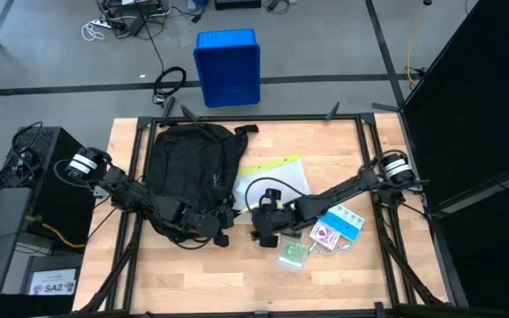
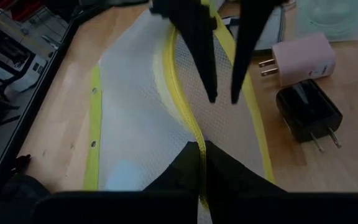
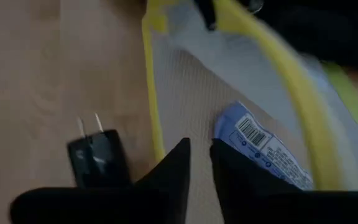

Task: Unpack backpack
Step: Remove the chocolate bar from the zip lock bag

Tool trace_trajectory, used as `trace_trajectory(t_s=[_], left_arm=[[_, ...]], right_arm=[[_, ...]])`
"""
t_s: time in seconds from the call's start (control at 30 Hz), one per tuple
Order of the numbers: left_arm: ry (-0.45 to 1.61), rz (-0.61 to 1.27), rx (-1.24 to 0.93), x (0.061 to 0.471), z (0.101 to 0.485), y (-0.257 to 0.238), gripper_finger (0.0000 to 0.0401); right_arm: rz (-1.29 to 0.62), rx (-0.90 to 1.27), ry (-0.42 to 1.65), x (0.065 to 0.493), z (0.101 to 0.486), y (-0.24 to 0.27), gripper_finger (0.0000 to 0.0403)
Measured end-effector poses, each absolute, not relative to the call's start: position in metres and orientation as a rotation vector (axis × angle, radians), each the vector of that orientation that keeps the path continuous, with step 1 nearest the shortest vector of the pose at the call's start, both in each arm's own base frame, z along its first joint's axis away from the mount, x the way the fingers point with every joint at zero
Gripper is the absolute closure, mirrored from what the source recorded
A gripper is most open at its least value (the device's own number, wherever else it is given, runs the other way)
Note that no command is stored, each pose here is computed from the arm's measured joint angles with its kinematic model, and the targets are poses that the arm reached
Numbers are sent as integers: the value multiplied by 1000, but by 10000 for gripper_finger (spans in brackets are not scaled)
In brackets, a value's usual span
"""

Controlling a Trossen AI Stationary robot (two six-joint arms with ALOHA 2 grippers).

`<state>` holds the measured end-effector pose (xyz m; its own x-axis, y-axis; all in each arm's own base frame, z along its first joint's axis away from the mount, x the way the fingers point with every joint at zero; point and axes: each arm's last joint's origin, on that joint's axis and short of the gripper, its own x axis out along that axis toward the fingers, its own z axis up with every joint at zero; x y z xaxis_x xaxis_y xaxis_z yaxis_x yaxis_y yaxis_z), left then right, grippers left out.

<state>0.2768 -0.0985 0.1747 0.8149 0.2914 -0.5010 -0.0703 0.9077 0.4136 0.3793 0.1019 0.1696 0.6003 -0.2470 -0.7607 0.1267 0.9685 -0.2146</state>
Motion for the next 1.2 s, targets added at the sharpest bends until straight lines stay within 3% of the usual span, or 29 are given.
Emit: trace_trajectory(t_s=[0.33,0.63,0.77,1.0,1.2], left_arm=[[590,198,396,277,175,-98,401],[595,196,398,277,174,-98,401],[597,196,398,276,174,-98,401],[597,197,395,276,174,-98,401],[597,196,395,276,174,-98,401]], right_arm=[[-240,-119,939,391,163,61,213],[-228,-76,1036,399,128,44,187],[-238,-69,1041,398,127,44,222],[-250,-64,1040,393,136,45,386],[-344,-77,1025,389,142,48,401]])
